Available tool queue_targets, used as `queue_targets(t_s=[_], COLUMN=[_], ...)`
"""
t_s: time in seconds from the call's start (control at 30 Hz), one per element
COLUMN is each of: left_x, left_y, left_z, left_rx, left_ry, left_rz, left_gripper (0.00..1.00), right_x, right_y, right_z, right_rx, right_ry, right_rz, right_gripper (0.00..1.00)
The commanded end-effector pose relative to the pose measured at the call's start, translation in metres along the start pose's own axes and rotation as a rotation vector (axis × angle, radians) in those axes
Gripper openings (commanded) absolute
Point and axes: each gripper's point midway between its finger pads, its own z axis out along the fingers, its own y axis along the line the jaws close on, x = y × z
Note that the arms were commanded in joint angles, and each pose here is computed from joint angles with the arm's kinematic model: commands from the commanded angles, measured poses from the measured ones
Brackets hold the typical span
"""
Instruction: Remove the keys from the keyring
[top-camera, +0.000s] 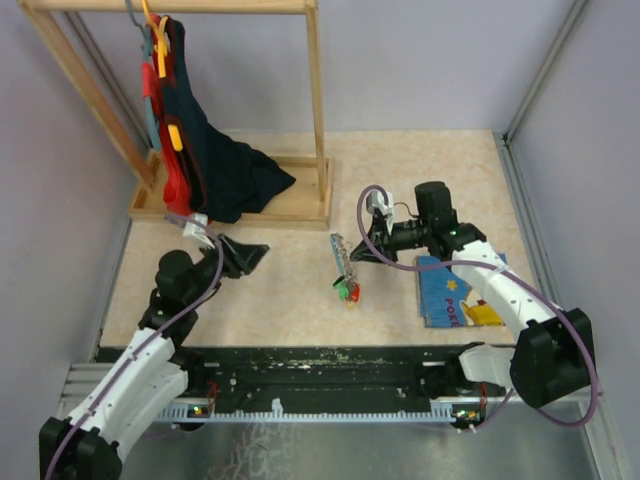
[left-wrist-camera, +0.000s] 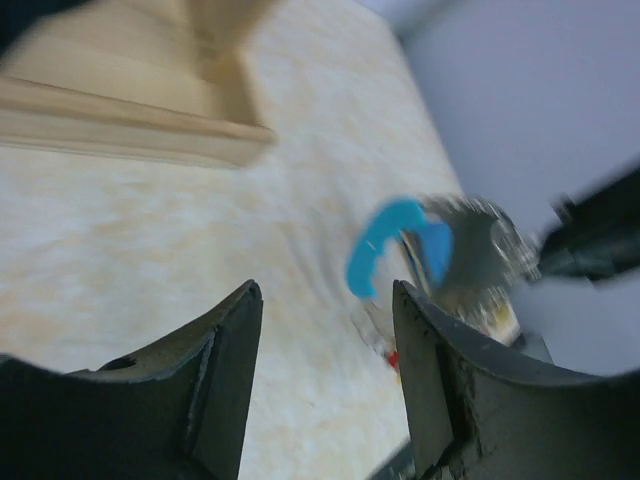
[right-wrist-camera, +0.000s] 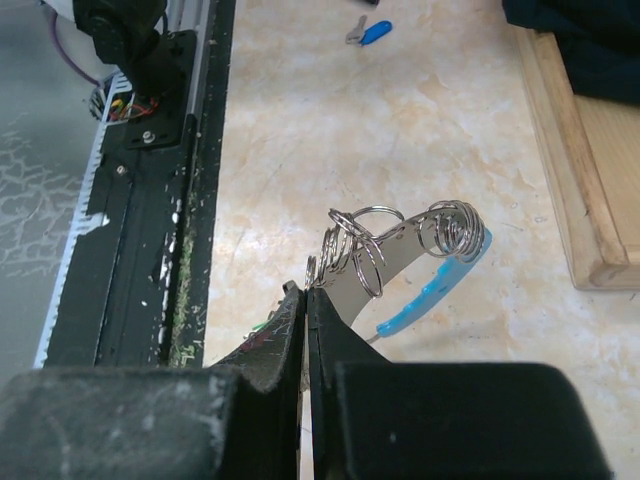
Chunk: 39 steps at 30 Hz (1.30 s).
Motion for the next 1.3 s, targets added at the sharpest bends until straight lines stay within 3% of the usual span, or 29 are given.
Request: queue_targets(t_s=[0.0, 0.23, 0.37, 0.57, 0.77, 0.93, 1.07, 1.27], left_x=[0.052, 0.091, 0.093, 0.101, 0.102, 0.118, 0.139, 0.131], left_y=[-0.101, -0.143, -0.137, -0.134, -0.142, -0.149, -0.145, -0.130], left_z=[-0.047, -0.066, -0.054, -0.026, -0.019, -0.009, -0.005, -0.010], left_rx=[0.706, 0.912, 0.897, 0.887, 0.951, 1.029, 1.151, 1.229], left_ry=[0.159, 0.000, -0.094, -0.146, -0.235, -0.179, -0.078, 0.025], left_rz=[0.123, 0.355, 0.441, 0.622, 0.710, 0.767, 0.847, 0.748], left_gripper=[0.59, 0.63, 0.69, 0.69, 0.69, 0.64, 0.49, 0.49], right_x=[-0.036, -0.039, -0.034, -0.031, -0.023, -0.017, -0.016, -0.016], right_y=[-0.002, -0.004, -0.006, -0.001, -0.001, -0.002, -0.001, 0.001], right_z=[-0.009, -0.016, -0.017, -0.017, -0.018, -0.019, -0.020, -0.019], right_rx=[0.018, 0.027, 0.017, -0.036, -0.070, -0.060, -0.054, -0.077], right_ry=[-0.093, -0.107, -0.101, -0.090, -0.086, -0.072, -0.064, -0.075], right_rz=[-0.068, -0.063, -0.057, -0.064, -0.058, -0.073, -0.092, -0.083], right_gripper=[0.00, 0.00, 0.00, 0.00, 0.00, 0.00, 0.00, 0.00])
